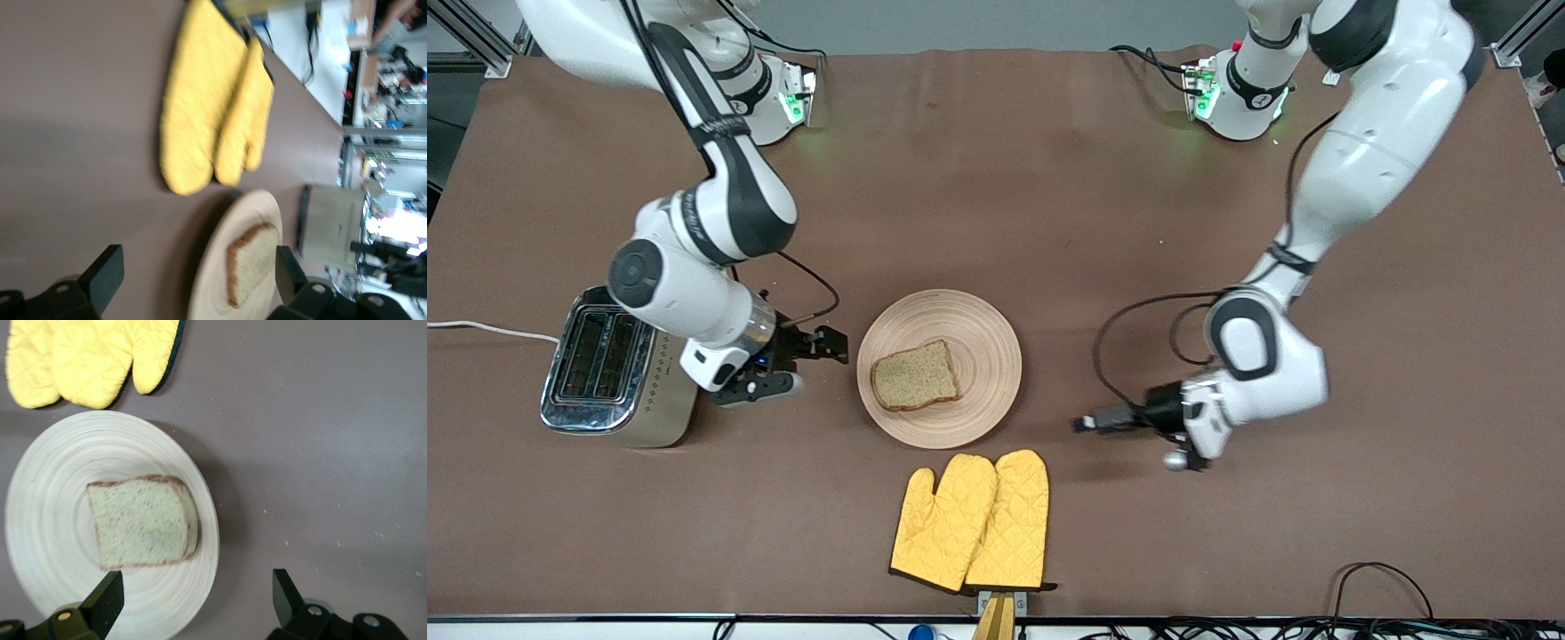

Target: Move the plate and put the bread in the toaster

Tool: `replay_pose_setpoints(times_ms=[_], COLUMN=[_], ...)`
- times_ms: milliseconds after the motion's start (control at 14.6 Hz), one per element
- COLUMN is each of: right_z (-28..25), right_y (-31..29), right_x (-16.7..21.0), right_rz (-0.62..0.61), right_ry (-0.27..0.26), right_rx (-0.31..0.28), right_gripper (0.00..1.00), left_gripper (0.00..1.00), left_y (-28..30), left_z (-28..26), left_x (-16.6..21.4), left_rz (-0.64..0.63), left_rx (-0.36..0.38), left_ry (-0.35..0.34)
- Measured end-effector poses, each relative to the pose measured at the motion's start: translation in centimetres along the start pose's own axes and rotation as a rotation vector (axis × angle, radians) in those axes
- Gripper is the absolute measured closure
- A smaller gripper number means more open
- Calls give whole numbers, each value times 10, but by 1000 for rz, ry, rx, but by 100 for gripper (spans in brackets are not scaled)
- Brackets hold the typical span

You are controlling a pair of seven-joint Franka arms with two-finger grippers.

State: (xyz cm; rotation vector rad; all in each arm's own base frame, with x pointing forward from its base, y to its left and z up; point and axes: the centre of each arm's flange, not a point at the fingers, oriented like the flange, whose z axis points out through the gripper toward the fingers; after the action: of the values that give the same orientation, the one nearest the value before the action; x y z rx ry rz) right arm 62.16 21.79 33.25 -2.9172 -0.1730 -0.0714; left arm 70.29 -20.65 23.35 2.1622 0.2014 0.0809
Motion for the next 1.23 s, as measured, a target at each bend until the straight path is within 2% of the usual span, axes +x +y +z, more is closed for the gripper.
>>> replay_pose_setpoints(times_ms=[137, 274, 342, 410, 479, 547, 684, 752, 889, 1094, 1231], right_z=[24, 43, 50, 56, 60, 64, 72, 75, 80, 84, 89], right_y=[-15, -30, -34, -37, -39, -40, -44, -45, -46, -47, -46], right_x=[-1, -5, -7, -9, -10, -11, -13, -14, -14, -13, -13], right_rz=[15, 18, 21, 25, 29, 31, 28, 24, 15, 9, 11], right_ry=[11, 16, 13, 9, 4, 0, -9, -12, -15, -18, -19], right_rx=[-35, -74, -87, -95, -101, -104, -108, -111, -120, -125, -127], right_gripper=[4, 7, 18, 18, 24, 33, 40, 40, 48, 49, 48], left_gripper=[0, 0, 0, 0, 0, 0, 0, 0, 0, 0, 0], left_y=[-8, -6, -2, 6, 19, 35, 76, 97, 143, 195, 221], left_z=[-72, -141, -173, -202, -225, -245, -278, -294, -326, -367, -388], left_x=[24, 37, 40, 39, 34, 27, 5, -8, -36, -82, -112], left_rz=[-42, -28, -15, -4, 12, 27, 66, 87, 130, 145, 142], left_rx=[78, 218, 283, 335, 378, 427, 559, 631, 748, 902, 945], left_ry=[6, 9, 10, 6, -7, -22, -62, -80, -84, -68, -71])
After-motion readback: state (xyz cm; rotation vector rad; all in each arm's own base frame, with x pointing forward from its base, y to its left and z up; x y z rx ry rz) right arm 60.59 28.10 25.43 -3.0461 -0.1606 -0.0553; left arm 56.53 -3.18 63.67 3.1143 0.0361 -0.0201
